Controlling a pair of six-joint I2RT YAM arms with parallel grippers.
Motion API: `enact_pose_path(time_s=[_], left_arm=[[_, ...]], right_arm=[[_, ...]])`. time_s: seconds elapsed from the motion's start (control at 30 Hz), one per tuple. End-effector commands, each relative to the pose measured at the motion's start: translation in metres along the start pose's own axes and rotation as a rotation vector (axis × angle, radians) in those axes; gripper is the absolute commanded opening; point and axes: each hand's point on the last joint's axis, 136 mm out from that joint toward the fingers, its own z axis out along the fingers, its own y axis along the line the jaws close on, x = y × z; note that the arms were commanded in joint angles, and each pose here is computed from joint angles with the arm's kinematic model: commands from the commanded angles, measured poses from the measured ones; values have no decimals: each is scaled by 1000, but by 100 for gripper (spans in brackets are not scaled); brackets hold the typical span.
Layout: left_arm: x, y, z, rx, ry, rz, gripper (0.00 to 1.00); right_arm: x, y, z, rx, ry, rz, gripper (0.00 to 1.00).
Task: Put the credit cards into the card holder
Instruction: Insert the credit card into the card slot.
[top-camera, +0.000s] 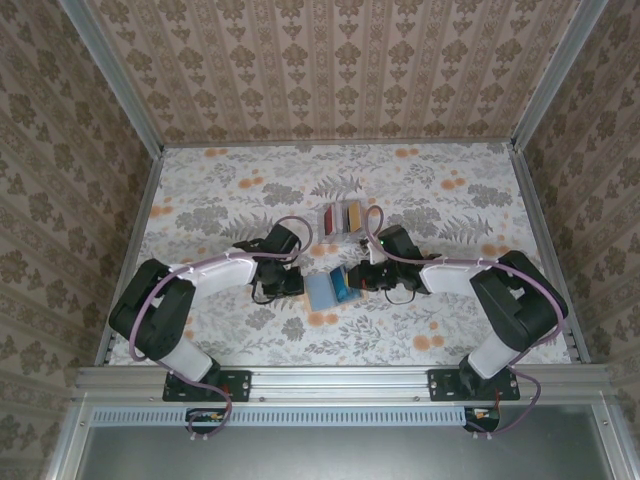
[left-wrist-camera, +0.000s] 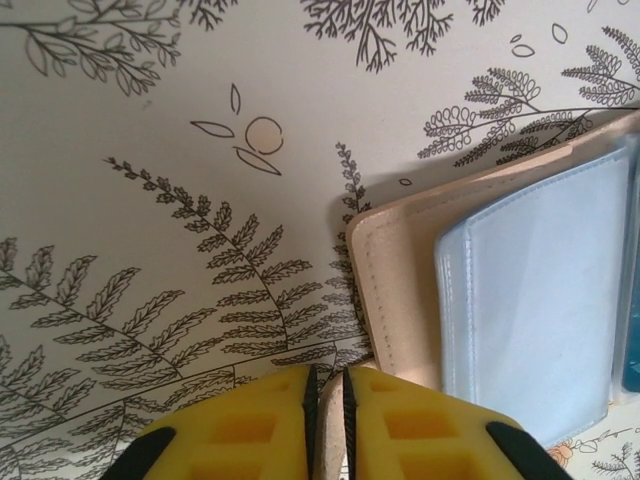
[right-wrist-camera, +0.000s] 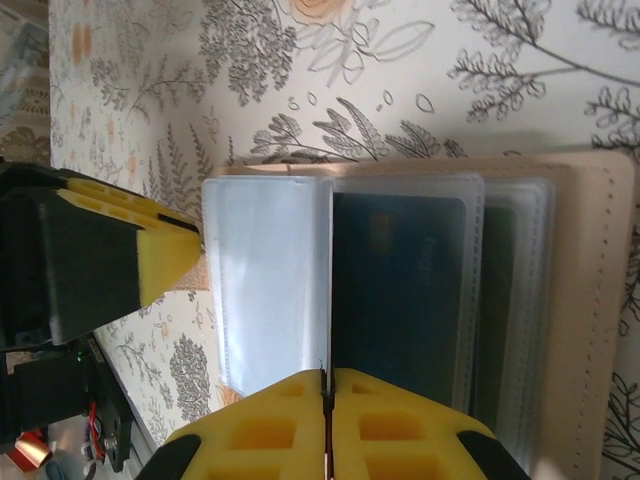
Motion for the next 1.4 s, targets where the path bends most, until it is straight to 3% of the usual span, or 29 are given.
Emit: enact_pose_path(time_s=[0.0, 0.53, 0.83, 1.1, 1.37], left_arm=[[-7, -5, -2, -3, -17, 2, 16], [-7, -7, 1, -27, -5, 33, 9], [-7, -3, 1, -46, -9, 37, 7], [-6, -1, 0, -52, -10, 40, 6], [-5, 0, -1, -53, -12, 36, 6]], right_arm=[[8, -10, 7, 18, 20, 40, 10], [19, -14, 25, 27, 108, 101, 10], [16, 2, 20, -29, 114, 90, 10], [35, 0, 23, 22, 196, 65, 10], [39, -6, 16, 65, 192, 60, 10]])
